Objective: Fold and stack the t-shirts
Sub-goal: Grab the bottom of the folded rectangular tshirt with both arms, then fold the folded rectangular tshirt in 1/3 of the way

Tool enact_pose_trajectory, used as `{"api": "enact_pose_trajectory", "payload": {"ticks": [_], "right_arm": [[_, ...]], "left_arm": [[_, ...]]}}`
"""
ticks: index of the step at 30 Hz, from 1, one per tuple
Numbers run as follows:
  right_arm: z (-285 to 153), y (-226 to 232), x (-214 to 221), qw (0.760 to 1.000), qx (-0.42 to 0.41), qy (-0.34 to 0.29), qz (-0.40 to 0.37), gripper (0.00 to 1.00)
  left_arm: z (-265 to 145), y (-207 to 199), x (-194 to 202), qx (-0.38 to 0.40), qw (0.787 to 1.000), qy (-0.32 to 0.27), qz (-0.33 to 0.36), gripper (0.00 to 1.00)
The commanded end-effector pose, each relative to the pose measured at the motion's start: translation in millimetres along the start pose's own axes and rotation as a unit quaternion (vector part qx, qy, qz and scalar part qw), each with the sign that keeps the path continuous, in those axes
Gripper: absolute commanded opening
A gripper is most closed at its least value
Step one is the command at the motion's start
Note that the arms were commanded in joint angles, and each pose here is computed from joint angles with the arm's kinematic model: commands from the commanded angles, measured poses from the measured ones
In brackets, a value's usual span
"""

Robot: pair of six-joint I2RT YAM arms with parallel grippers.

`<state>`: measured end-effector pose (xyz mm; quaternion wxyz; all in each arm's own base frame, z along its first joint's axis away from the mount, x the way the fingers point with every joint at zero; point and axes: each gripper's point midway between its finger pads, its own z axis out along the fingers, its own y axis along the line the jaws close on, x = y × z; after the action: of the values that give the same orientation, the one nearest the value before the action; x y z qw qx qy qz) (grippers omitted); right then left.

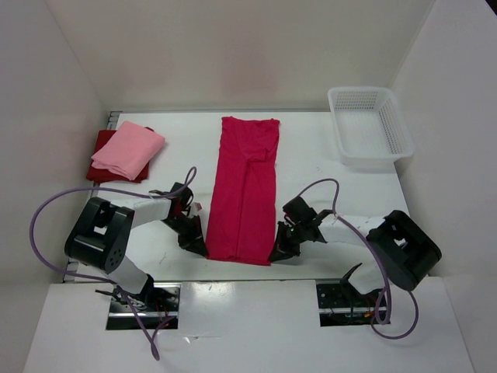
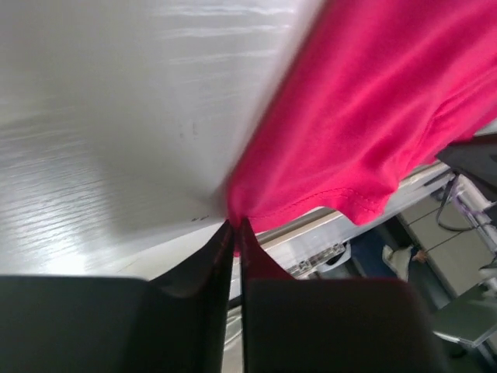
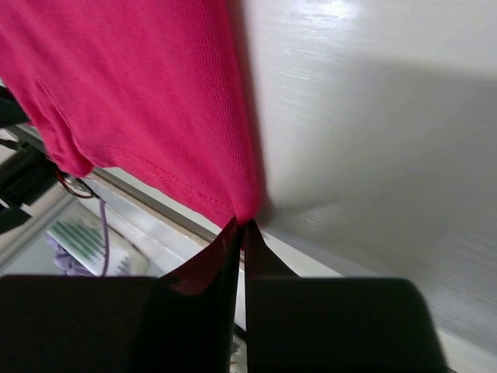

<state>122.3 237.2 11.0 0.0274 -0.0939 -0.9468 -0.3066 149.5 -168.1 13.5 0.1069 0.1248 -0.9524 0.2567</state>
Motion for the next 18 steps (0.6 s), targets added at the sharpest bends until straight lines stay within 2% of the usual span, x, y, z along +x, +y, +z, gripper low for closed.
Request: {"api": "enact_pose_trajectory", "payload": {"ticks": [1, 3, 7, 9, 12, 13, 18], "right_arm": [[5, 11, -2, 1.000, -0.009, -0.002, -0.016, 0.03], [2, 13, 13, 0.999, 0.001, 0.021, -0.032, 0.00], [-22, 24, 37, 0.998, -0.015, 0.035, -0.041, 0.00], [-35, 24, 41, 0.999, -0.008, 0.030, -0.033, 0.00], [-58, 41, 12, 0.999, -0.031, -0.011, -0.032, 0.00], [-69, 46, -10, 0.998, -0.036, -0.036, -0.035, 0.00], [-89, 54, -97, 0.991, -0.021, -0.114, -0.063, 0.00]], "left_arm": [[-2, -10, 2, 0.025, 0.999, 0.011, 0.027, 0.10], [-3, -8, 14, 0.024, 0.999, 0.034, 0.031, 0.01], [-19, -7, 35, 0.025, 0.997, 0.052, 0.048, 0.00], [-39, -20, 30, 0.038, 0.997, 0.029, 0.053, 0.00], [-70, -43, 4, 0.073, 0.996, -0.021, 0.051, 0.00], [-77, -52, -4, 0.085, 0.995, -0.028, 0.054, 0.00], [-115, -105, -89, 0.135, 0.979, -0.136, 0.077, 0.00]]}}
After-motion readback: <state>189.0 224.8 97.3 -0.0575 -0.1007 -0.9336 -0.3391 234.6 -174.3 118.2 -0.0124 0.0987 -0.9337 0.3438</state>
